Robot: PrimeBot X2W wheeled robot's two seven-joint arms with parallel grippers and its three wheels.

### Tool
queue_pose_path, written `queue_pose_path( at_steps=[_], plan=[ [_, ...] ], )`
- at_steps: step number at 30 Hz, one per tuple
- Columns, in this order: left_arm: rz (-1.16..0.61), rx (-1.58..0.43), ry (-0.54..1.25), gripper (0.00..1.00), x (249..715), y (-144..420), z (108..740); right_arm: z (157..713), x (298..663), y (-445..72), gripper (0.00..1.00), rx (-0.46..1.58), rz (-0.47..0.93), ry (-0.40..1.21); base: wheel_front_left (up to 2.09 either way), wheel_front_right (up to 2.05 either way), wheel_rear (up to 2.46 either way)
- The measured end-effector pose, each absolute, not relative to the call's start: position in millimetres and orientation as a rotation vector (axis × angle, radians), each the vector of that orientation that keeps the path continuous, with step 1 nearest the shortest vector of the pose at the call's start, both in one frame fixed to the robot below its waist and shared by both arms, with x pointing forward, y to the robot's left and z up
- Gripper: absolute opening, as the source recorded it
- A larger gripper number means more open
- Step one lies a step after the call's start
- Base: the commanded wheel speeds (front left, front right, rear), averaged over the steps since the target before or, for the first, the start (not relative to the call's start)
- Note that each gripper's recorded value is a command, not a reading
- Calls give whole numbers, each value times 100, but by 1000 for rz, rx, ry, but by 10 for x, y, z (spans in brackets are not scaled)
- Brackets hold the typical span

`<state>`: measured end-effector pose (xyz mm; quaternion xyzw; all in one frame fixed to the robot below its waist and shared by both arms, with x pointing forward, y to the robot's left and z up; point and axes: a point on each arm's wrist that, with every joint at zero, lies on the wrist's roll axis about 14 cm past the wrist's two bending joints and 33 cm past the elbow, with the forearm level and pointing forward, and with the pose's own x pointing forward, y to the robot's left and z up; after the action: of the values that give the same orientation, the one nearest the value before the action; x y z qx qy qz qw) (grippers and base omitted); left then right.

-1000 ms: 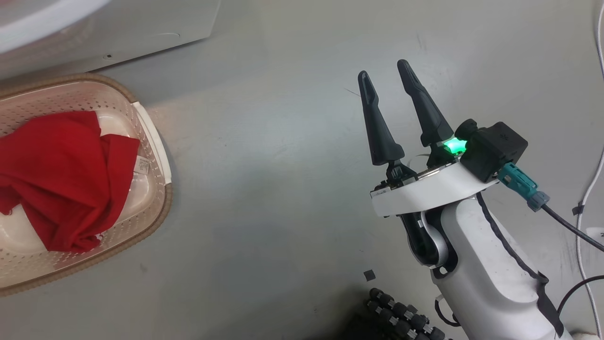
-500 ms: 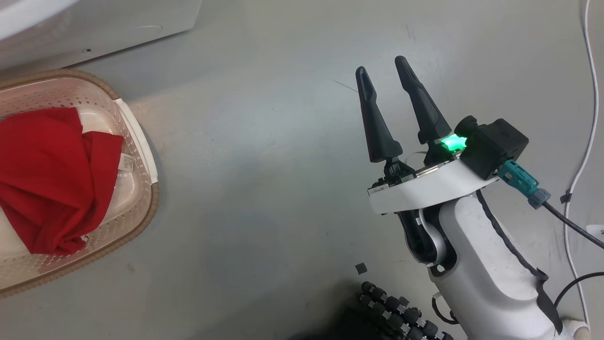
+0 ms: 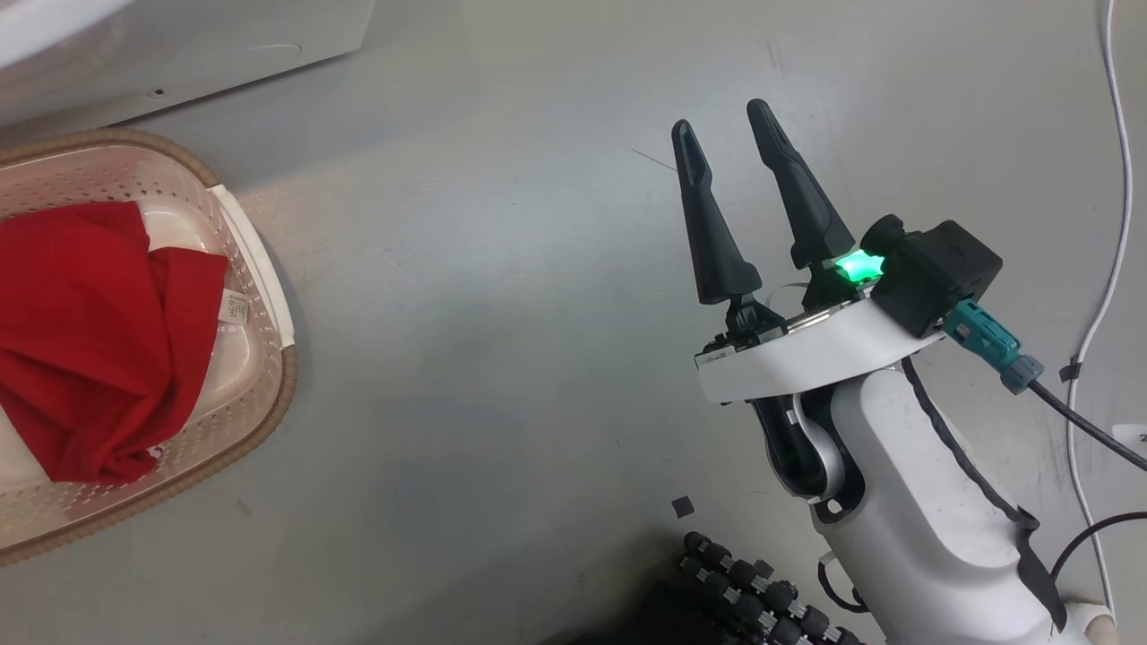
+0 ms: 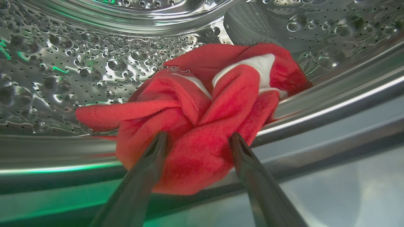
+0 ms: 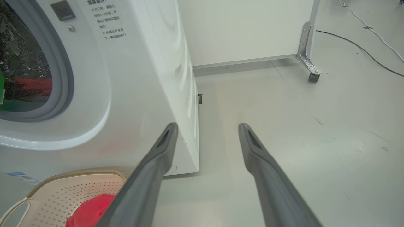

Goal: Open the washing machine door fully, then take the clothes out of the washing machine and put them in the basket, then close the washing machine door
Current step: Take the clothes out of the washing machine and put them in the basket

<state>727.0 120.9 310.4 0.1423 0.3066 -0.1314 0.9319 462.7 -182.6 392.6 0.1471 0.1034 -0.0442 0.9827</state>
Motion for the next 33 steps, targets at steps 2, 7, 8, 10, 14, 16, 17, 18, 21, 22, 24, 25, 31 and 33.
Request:
queue_pose_path(
  at_steps=[2, 7, 8, 10, 14, 16, 17, 18, 21, 22, 24, 25, 31, 33],
  plan=[
    [-267, 291, 634, 0, 7274, 1209, 3106, 3928, 4632, -1825, 100, 295, -89, 207, 0, 0, 0],
    [-272, 298, 629, 0, 7283, 1194, 3120, 3937, 4653, -1821, 100, 294, -85, 203, 0, 0, 0],
    [-275, 300, 623, 0, 7290, 1185, 3134, 3942, 4661, -1823, 100, 293, -86, 201, 0, 0, 0],
    [-292, 316, 610, 0, 7292, 1152, 3156, 3950, 4674, -1822, 100, 291, -87, 198, 0, 0, 0],
    [-316, 348, 591, 0, 7285, 1090, 3189, 3953, 4680, -1811, 100, 294, -84, 197, 0, 0, 0],
    [-324, 363, 589, 0, 7276, 1073, 3193, 3956, 4682, -1806, 100, 295, -82, 196, 0, 0, 0],
    [-327, 371, 587, 0, 7273, 1065, 3198, 3958, 4684, -1804, 100, 295, -82, 195, 0, 0, 0],
    [-331, 376, 581, 0, 7275, 1056, 3210, 3960, 4685, -1803, 100, 296, -82, 194, 0, 0, 0],
    [-339, 390, 575, 0, 7270, 1037, 3225, 3970, 4689, -1800, 100, 297, -80, 192, 0, 0, 0],
    [-341, 393, 573, 0, 7270, 1033, 3233, 3973, 4689, -1799, 100, 297, -80, 191, 0, 0, 0],
    [-344, 394, 557, 0, 7275, 1022, 3275, 3979, 4687, -1804, 100, 296, -81, 190, 0, 0, 0],
    [-345, 393, 551, 0, 7277, 1017, 3301, 3987, 4687, -1806, 100, 296, -82, 188, 0, 0, 0],
    [-367, 334, 498, 0, 7265, 885, 3488, 4034, 4688, -1804, 100, 295, -80, 178, 0, 0, 0],
    [-374, 291, 474, 0, 7256, 830, 3571, 4054, 4691, -1803, 100, 290, -78, 173, 0, 0, 0]
  ],
)
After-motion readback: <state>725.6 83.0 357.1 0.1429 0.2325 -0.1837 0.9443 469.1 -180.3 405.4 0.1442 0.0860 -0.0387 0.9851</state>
